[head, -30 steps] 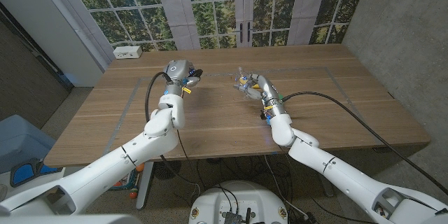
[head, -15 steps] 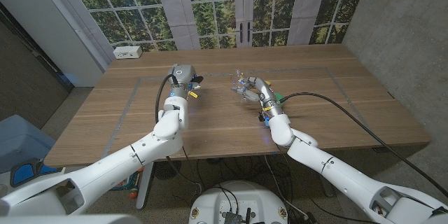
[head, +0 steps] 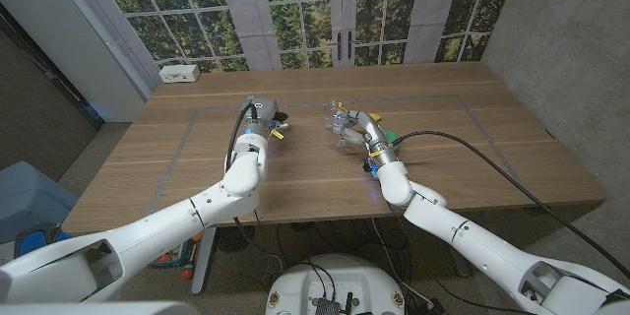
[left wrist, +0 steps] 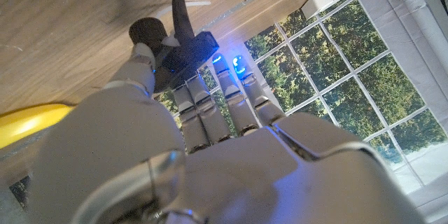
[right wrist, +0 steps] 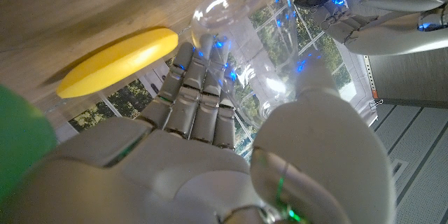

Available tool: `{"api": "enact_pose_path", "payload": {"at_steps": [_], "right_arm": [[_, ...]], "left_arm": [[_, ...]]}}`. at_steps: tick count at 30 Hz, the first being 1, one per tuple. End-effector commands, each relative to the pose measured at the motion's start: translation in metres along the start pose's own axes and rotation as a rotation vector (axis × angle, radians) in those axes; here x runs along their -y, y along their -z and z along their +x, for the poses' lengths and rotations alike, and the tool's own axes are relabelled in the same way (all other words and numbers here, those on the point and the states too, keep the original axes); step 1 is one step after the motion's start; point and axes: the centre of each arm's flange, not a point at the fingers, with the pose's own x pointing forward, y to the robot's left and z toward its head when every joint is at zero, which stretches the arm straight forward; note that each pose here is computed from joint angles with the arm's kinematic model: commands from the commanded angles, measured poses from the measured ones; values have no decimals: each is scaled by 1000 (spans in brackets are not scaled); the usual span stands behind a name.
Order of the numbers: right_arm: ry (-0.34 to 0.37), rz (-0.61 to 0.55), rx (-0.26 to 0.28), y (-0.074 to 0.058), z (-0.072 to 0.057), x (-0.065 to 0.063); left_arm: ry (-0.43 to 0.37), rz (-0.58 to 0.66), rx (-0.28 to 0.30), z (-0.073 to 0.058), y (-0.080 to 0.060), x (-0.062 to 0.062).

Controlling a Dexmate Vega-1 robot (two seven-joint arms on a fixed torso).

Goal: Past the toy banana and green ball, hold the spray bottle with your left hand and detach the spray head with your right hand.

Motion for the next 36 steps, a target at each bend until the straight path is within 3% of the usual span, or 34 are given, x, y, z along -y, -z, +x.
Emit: {"api": "enact_pose_path", "payload": {"at_steps": [1, 9, 16, 22, 32, 36], "right_arm": [[-19, 4, -17, 4, 0, -3], [-36, -21, -52, 12, 2, -6], [-36, -25, -74, 20, 2, -8], [67, -14, -71, 27, -6, -12], [252, -115, -12, 35, -20, -21], [244, -185, -2, 38, -21, -25]], "left_arm": [[92, 84, 12, 5, -5, -3], [72, 69, 8, 4, -2, -9], [0, 19, 37, 0, 1, -15], [-48, 0, 56, -2, 1, -20], [-91, -13, 81, -4, -1, -25], [-103, -14, 85, -5, -1, -26]]}}
